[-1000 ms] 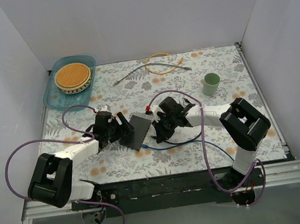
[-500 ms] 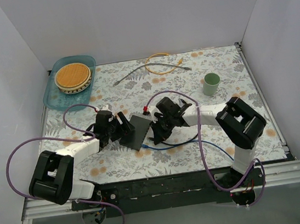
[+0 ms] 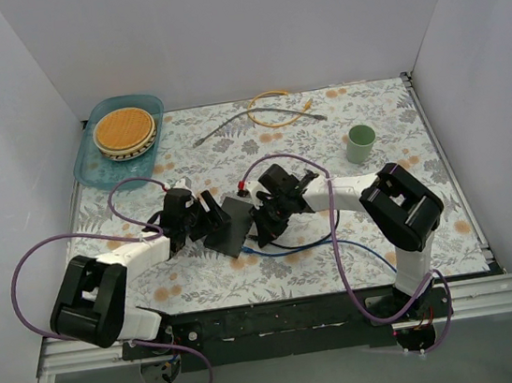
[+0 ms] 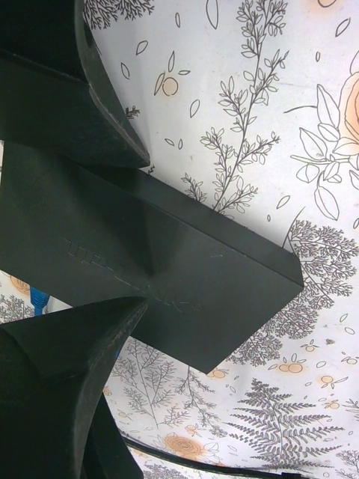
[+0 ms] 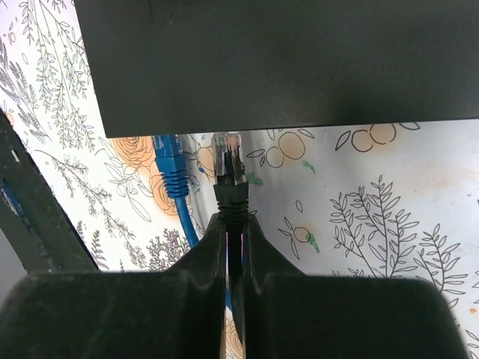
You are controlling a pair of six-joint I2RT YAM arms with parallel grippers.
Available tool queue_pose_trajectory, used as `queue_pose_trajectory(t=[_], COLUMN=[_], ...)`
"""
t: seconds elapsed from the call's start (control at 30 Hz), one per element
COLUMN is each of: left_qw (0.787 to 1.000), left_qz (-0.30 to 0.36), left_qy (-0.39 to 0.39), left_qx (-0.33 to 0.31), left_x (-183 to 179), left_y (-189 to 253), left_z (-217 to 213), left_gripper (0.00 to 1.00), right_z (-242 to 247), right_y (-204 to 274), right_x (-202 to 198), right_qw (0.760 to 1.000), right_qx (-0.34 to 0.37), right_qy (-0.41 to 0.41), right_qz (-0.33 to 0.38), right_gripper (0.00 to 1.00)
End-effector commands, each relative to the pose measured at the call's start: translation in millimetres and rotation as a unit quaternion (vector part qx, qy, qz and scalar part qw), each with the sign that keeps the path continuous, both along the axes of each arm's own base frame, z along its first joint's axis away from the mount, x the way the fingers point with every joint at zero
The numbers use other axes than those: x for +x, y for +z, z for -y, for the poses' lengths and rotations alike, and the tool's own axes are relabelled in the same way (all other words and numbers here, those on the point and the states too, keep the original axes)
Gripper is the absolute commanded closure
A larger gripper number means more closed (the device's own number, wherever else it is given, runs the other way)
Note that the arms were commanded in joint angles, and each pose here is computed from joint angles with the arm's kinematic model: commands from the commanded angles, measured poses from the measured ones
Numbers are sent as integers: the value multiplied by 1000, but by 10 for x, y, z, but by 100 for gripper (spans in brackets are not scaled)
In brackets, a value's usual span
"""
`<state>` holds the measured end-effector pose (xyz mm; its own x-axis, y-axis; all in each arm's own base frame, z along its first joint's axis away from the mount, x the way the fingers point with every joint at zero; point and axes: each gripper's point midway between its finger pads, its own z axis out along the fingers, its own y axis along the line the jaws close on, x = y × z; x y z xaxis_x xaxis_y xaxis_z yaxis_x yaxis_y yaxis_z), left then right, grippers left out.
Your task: Insert the plug into the switch port
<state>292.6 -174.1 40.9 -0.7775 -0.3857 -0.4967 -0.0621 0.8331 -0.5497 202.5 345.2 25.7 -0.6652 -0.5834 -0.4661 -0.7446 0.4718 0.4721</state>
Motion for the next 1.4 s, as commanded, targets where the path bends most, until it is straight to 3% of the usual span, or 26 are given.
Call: queue_pose_trajectory(t=[0.0,0.63,1.37], left_qw=[1000,1000,999], left_qz=[1,-3,9], left_qy=[-6,-8,-25], left_qx=[-8,-12,-23], left_x=[31,16,-41], left_y=[33,20,108], left_z=[45,60,91], left_gripper=[32,31,31], right_z=[14,-31,-83], right_y=[-56,-95,-66], right_x=[-72,-123,78], right_qw=[1000,999,999], right_qx=[-19,-24,-11], right_qy=[8,20,-40], right_qz=[-17,-25,20], right_gripper=[99,99,99])
